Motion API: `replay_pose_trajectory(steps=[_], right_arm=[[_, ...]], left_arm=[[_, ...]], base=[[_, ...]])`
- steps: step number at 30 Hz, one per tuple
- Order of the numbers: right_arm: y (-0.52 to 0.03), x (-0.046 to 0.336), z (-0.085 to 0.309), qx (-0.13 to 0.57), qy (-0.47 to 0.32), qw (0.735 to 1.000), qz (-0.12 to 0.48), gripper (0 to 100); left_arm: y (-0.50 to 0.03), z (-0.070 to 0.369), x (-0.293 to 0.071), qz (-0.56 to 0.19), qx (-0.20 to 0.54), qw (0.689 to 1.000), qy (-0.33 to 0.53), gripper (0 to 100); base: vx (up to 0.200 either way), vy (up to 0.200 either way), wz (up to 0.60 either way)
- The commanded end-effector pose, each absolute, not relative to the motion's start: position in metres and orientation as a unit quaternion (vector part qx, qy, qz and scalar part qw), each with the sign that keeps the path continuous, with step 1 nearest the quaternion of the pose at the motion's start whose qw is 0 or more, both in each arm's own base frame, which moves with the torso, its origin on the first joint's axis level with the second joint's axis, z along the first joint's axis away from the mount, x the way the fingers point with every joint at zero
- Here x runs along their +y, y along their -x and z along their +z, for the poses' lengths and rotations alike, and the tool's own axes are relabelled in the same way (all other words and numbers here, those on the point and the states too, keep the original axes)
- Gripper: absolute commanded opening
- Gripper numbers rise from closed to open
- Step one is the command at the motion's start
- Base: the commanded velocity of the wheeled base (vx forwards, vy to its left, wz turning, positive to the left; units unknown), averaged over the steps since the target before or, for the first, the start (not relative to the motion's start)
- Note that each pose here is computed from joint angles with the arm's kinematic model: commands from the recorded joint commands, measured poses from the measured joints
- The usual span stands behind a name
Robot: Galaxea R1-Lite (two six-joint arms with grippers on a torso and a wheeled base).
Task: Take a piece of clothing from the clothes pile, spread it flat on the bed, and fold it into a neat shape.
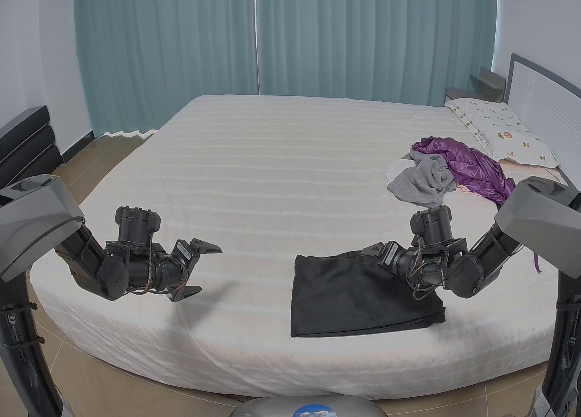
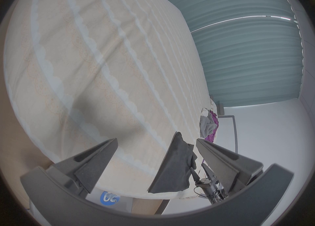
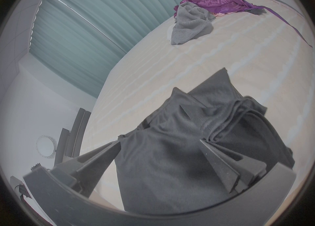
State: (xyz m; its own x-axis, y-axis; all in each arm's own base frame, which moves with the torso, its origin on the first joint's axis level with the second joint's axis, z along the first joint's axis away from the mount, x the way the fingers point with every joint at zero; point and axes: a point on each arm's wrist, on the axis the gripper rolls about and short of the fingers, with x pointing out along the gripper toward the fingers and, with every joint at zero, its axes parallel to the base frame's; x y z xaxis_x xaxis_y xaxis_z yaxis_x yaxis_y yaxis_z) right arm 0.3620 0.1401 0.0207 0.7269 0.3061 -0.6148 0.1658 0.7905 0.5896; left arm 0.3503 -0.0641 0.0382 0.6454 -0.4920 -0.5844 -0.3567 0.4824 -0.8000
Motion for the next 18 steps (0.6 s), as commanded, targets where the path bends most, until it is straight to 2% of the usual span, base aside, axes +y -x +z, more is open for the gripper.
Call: replay_pose_trajectory(steps=[1,9,14,18], right_arm=[[-0.384,0.127,0.001,0.363,-0.321,0.874,0.017,100],[-0.416,0.072,-0.012,0.319,-0.289,0.902,-0.038,100],[-0.418,0.053,-0.008,0.281,-0.280,0.918,-0.018,100],[-0.416,0.052,-0.004,0.278,-0.282,0.918,-0.002,100]], left_arm=[[-0.350,0.038,-0.064,-0.045,0.419,0.752,0.507,100],[-0.349,0.036,-0.064,-0.051,0.422,0.761,0.491,100],[-0.349,0.036,-0.064,-0.051,0.422,0.761,0.491,100],[-0.349,0.036,-0.064,-0.051,0.422,0.761,0.491,100]], base=[[0.000,0.000,0.00],[0.000,0.000,0.00],[0.000,0.000,0.00],[0.000,0.000,0.00]])
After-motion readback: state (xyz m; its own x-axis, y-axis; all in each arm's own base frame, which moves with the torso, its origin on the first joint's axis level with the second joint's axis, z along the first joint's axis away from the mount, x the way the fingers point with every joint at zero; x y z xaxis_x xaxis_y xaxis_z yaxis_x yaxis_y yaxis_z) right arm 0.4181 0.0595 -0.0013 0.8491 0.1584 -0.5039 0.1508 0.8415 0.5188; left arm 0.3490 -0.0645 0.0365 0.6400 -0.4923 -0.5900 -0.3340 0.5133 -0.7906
